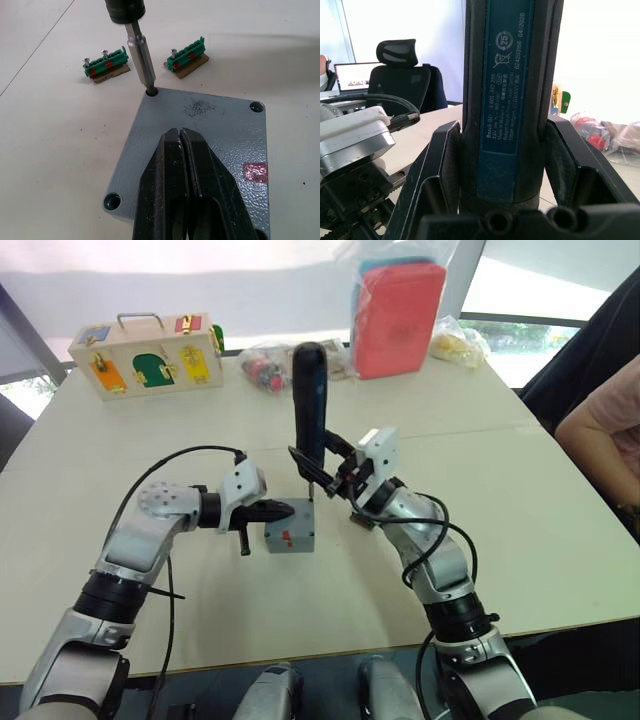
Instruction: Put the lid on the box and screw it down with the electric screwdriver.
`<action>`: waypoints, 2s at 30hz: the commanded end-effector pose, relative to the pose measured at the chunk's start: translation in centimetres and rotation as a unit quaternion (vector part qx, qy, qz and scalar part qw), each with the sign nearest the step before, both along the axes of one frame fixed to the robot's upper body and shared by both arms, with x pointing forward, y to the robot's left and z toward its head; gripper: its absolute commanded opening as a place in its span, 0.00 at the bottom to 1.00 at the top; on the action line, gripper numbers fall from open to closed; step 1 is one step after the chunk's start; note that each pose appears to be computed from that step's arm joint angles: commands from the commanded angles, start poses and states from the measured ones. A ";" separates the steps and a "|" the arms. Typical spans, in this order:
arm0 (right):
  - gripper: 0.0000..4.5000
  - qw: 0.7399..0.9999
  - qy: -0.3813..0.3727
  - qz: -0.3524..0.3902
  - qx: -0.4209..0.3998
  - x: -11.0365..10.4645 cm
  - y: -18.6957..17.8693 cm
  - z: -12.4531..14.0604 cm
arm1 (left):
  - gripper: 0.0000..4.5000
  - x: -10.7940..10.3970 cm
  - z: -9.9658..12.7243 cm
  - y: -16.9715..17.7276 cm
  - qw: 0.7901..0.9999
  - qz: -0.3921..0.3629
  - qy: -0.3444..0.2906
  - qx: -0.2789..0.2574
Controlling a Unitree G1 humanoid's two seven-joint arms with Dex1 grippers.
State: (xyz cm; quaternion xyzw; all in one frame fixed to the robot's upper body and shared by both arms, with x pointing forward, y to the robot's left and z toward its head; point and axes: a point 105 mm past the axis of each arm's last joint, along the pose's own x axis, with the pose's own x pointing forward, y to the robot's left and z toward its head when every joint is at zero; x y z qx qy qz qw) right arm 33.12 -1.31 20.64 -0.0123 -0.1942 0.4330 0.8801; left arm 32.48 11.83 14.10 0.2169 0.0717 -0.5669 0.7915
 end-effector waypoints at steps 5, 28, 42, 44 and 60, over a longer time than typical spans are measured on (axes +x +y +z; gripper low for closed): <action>0.42 1.000 -0.016 0.022 0.004 -1.0 1.2 0.4 | 0.00 -0.1 -0.5 0.0 1.000 0.003 0.006 0.009; 0.42 0.986 0.125 -0.011 -0.112 0.2 0.1 -7.7 | 0.00 -0.6 -2.7 0.6 0.999 0.011 0.026 0.027; 0.42 0.975 0.173 -0.020 -0.135 0.2 -0.1 -9.8 | 0.00 -0.6 -2.8 0.6 0.999 0.013 0.027 0.028; 0.42 0.975 0.173 -0.021 -0.137 0.2 -0.2 -9.8 | 0.00 -0.6 -2.8 0.6 0.999 0.013 0.027 0.027; 0.42 0.997 0.054 -0.030 -0.046 0.6 -0.9 -2.1 | 0.00 -0.7 -2.3 0.2 1.000 0.007 0.021 0.017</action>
